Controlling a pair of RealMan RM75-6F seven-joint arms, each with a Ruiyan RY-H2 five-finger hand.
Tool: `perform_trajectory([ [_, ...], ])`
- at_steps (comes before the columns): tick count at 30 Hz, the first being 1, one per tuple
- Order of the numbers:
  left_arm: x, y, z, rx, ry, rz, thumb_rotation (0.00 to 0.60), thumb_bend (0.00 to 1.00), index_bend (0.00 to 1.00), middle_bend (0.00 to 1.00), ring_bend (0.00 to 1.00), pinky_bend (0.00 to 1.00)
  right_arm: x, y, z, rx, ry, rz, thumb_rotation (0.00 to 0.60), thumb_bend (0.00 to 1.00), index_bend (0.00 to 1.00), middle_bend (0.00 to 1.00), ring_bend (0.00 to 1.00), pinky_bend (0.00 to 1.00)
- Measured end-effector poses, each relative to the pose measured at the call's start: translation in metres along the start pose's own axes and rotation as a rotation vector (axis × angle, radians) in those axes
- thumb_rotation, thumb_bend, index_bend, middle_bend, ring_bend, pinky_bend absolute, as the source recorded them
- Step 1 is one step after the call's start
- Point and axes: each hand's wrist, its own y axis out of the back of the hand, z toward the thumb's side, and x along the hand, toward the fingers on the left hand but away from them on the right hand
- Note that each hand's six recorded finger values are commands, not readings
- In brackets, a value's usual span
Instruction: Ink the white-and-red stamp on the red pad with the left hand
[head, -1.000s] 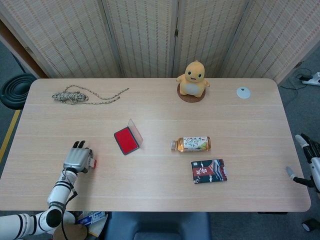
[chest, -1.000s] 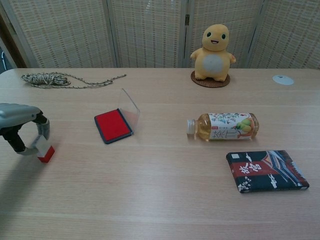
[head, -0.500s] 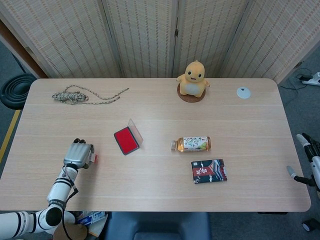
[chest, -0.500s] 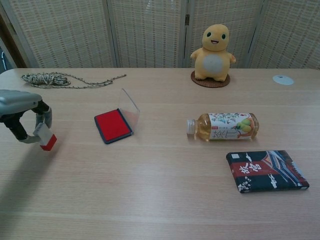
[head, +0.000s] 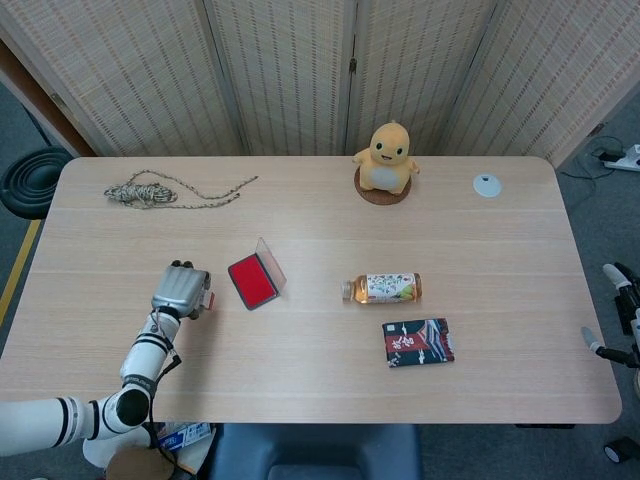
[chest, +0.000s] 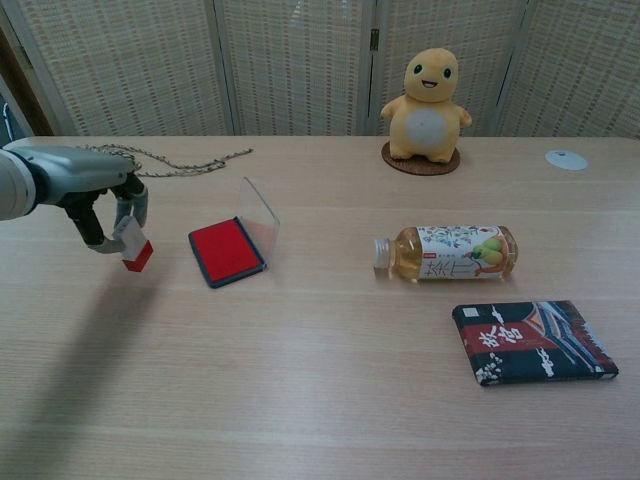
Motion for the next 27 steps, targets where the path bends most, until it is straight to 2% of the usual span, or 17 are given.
perform_trajectory([
  [27, 0.05, 0.018, 0.055, 0.021, -0.038, -0.02, 0.6, 0.31, 0.52, 0.47, 0.22, 0.25, -0.005, 0.013, -0.021, -0.093, -0.027, 0.018, 0.6, 0.31, 0.0, 0.0, 0.0, 0.0],
])
